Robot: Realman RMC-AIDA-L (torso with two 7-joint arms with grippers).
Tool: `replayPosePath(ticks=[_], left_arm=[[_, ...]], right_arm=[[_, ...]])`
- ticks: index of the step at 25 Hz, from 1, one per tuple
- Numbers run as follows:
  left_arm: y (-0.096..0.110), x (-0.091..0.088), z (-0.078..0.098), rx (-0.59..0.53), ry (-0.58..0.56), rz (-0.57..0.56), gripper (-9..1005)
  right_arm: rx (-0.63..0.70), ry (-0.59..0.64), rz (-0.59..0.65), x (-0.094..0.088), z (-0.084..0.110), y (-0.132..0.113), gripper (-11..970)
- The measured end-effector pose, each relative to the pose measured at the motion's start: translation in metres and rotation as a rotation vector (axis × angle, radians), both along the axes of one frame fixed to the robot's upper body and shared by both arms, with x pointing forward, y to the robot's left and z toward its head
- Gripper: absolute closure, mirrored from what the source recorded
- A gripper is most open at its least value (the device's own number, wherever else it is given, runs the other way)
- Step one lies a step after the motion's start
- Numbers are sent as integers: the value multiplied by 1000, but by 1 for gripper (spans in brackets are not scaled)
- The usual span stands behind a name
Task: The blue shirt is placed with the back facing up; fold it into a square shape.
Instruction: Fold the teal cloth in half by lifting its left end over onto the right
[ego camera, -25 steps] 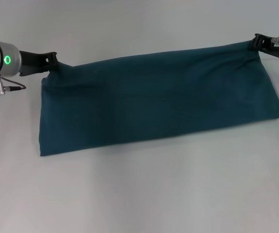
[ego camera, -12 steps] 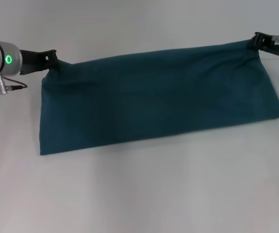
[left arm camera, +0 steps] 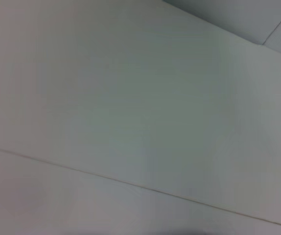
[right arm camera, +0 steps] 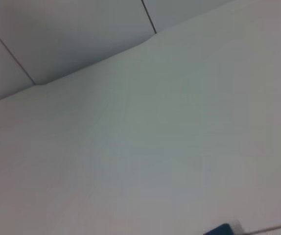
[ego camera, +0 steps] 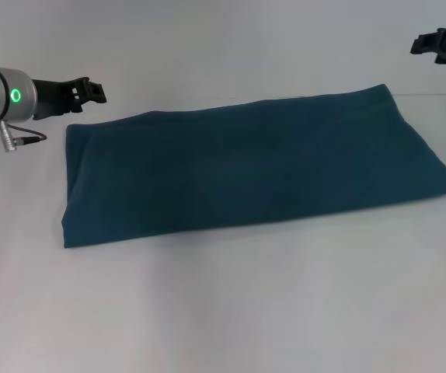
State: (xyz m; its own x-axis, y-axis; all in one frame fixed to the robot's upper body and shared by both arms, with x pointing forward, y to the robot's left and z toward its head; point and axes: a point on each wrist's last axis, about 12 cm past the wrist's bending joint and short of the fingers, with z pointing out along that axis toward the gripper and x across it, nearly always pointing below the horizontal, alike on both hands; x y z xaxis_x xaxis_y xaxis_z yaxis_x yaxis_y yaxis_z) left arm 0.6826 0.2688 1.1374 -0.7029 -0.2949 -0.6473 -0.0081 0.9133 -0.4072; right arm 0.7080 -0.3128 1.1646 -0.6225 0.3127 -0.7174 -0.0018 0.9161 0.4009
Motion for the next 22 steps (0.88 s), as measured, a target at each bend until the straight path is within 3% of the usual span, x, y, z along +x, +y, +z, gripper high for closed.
replayPosePath(ticks=[7,12,14,22], left_arm=[[7,-10,-3,-84,30,-3,434],[32,-41,-2,-283,15,-11,267],[45,-62,-3,-415,18,-39,266],[89,-128,-18,-705,78,-32,264]], right_arm=[[138,53,91,-23,4,-17,360],[376,22,240,-69,-4,-36,282],[462,5,280,-92,-12,-46,281],[626,-77,319,-176,-47,-77,251]])
